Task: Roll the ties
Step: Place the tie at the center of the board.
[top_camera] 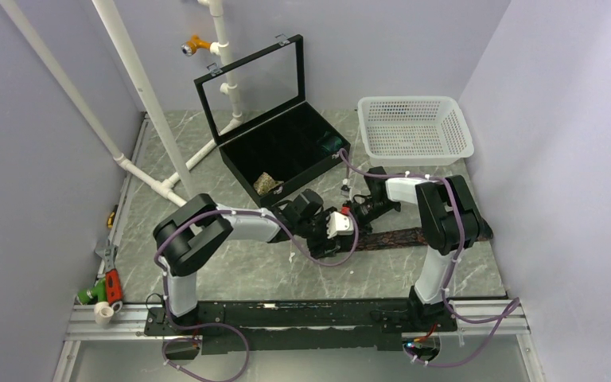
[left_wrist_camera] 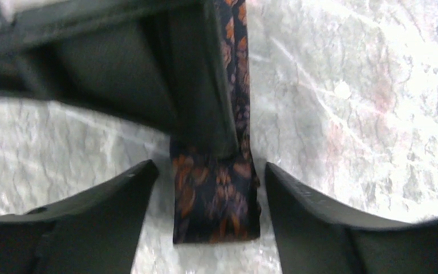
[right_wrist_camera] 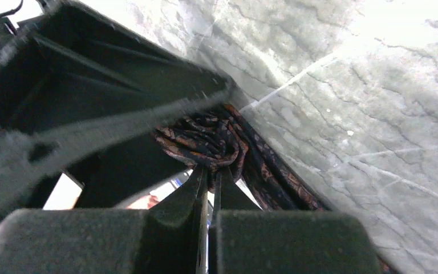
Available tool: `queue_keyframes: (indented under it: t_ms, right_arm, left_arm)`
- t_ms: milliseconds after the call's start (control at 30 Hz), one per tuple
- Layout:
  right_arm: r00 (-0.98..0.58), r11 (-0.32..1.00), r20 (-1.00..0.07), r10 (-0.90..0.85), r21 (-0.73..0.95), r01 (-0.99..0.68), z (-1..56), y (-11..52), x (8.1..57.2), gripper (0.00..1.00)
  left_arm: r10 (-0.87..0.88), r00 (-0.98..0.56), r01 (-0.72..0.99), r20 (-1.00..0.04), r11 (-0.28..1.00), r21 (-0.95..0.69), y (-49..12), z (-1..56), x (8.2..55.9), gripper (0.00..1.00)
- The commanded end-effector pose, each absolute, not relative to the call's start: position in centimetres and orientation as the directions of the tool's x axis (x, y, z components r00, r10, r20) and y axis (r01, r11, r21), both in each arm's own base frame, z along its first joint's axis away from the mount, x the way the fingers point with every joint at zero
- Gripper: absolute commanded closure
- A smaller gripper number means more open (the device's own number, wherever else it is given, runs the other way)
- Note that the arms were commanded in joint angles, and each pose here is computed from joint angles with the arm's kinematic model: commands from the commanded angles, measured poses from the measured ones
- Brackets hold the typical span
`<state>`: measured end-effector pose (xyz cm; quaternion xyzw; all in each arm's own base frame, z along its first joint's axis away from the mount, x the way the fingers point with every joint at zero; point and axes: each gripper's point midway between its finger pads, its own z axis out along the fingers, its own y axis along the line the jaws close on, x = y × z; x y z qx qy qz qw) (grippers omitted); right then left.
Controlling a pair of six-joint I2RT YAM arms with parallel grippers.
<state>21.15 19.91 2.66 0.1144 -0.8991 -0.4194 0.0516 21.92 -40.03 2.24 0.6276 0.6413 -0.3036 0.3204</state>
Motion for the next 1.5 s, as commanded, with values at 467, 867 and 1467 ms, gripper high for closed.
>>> queue_keyframes:
  t_ms: [467, 867, 1467]
  right_arm:
    - [-0.957, 0.666, -0.022, -0.288, 0.714, -0.217, 0.5, 18.8, 22.2, 1.00]
    - [-0.942, 0.545, -0.139, -0.304, 0.786, -0.292, 3.0, 24.9, 24.2, 1.00]
    - [-0.942, 0.498, -0.114, -0.316, 0.825, -0.267, 4.0, 25.5, 23.4, 1.00]
  left_arm:
    - [0.676, -0.112, 0.994, -0.728, 0.064, -0.093, -40.6, -0.2, 21.5, 0.32]
    - [0.794, -0.184, 0.983, -0.579, 0.166, -0.084, -30.6, -0.3, 21.9, 0.72]
    - [0.804, -0.159, 0.985, -0.573, 0.165, -0.041, -33.7, -1.5, 22.8, 0.22]
